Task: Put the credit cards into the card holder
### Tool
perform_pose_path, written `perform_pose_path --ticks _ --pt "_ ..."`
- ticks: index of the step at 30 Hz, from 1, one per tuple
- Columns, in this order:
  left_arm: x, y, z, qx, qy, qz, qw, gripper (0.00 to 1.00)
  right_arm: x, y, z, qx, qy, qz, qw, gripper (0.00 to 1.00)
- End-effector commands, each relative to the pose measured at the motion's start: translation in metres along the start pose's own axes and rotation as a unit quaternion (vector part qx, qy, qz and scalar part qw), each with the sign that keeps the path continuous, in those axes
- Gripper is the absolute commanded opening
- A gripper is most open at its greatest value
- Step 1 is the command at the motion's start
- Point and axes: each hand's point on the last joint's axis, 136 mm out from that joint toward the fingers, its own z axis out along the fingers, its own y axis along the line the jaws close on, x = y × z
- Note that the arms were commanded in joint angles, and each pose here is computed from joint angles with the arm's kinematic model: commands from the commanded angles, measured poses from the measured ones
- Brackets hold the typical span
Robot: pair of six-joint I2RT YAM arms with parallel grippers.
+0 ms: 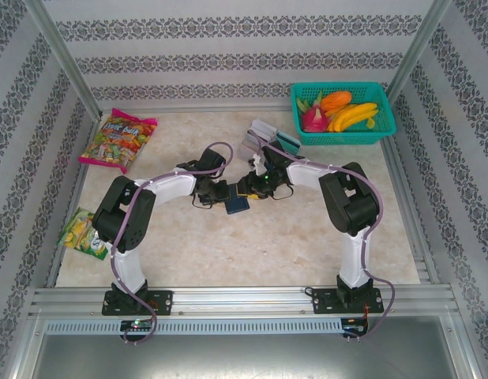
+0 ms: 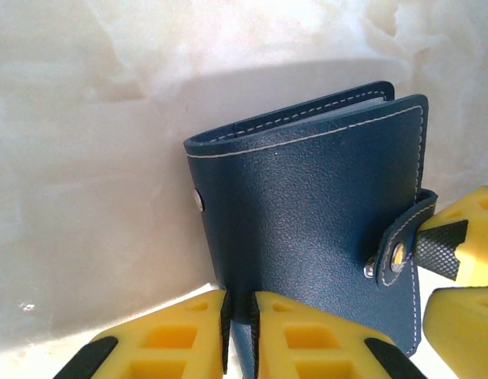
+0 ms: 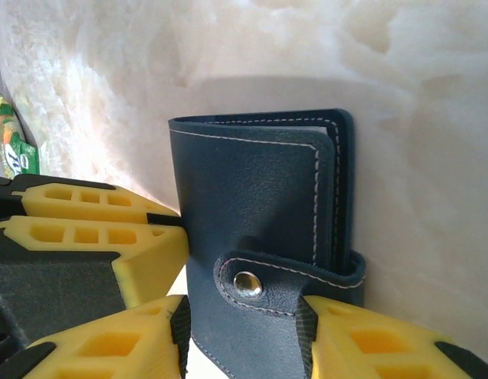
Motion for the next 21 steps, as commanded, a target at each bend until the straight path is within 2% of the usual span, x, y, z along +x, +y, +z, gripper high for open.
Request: perform_pose_path --ticks 1,5,7,12,16,21 --pt "0.002 -0.003 0.004 -0.006 0.006 0.019 1.000 0.19 0.005 -0.009 -0.006 0.016 -0.002 0.004 1.000 0.43" --pt "0.002 -0.005 0.006 0.001 0.008 0.017 1.000 0.19 0.004 -0.005 -0.006 0.004 0.009 0.007 1.000 0.42" --pt "0.002 -0.006 0.005 0.000 0.010 0.018 1.000 0.19 0.000 0.005 -0.014 -0.019 -0.005 0.004 1.000 0.42" --pt "0.000 -0.006 0.002 -0.002 0.004 0.021 1.000 0.19 -0.008 -0.005 -0.033 -0.006 -0.030 0.012 0.999 0.43" --pt "0.001 -0.007 0.005 0.002 0.010 0.020 1.000 0.19 -0.005 -0.020 -0.023 -0.006 -0.013 0.022 1.000 0.45" --pt "0.001 -0.006 0.005 -0.001 0.009 0.021 1.000 0.19 0.001 -0.010 -0.004 -0.027 0.011 0.011 1.000 0.43"
